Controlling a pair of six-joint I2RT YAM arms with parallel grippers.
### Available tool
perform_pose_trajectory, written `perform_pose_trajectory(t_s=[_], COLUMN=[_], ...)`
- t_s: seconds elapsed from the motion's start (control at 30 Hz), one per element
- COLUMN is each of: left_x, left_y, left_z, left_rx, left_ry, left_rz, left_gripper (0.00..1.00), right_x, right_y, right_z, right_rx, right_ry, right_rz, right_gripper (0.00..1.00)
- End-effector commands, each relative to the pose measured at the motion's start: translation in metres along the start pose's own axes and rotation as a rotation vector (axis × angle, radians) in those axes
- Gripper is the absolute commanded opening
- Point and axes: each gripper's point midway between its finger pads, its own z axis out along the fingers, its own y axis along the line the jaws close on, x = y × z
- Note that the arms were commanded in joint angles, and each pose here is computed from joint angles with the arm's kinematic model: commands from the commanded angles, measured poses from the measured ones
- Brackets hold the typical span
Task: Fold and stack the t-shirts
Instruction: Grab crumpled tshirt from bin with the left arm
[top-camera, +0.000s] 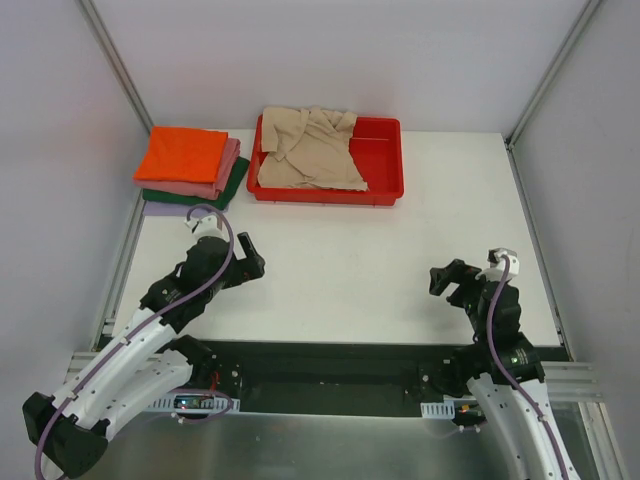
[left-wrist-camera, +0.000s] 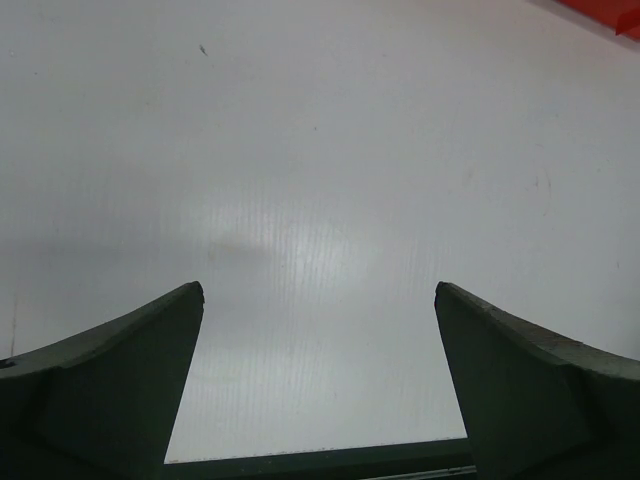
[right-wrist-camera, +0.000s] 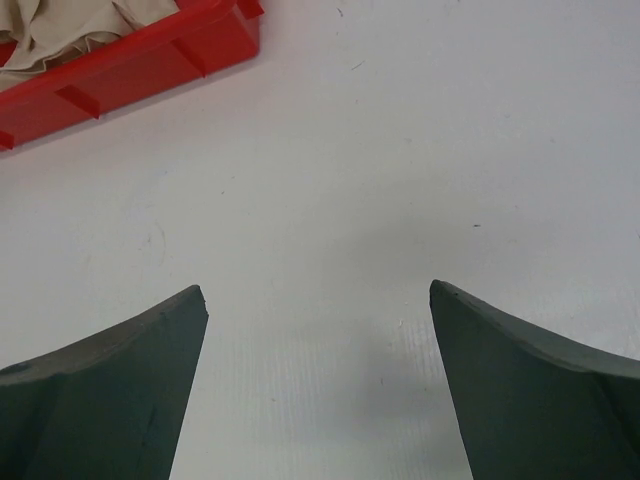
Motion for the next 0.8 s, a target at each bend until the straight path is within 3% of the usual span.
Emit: perform_pose_trajectory(t_s=[0.0,0.4,0.6,0.77], left_x=[-0.015,-0.022,-0.091,-0.15], left_y=[-0.009,-0.019,-0.067,-0.118], left_z=[-0.008,0.0,0.024,0.081], left_rx=[0.026,0.001,-0.045,-0.004], left_ry=[-0.034,-0.003,-0.044,-0.013], left_rz=[-0.031,-0.026,0.033,0.129], left_gripper=[0.99,0.99,0.99,0.99], right_x=[-0.003,0.011,0.015,0.018], right_y=[-0.005,0.002,0.006,0.007], right_z=[0.001,0.01,0.011,0.012], right_rx=[0.037,0.002,-0.018,-0.022], right_ry=[-0.024,0.029,0.062,0.081], right_rz=[0.057,0.061,0.046,0.041], right_gripper=[0.96,0.96,0.96,0.96])
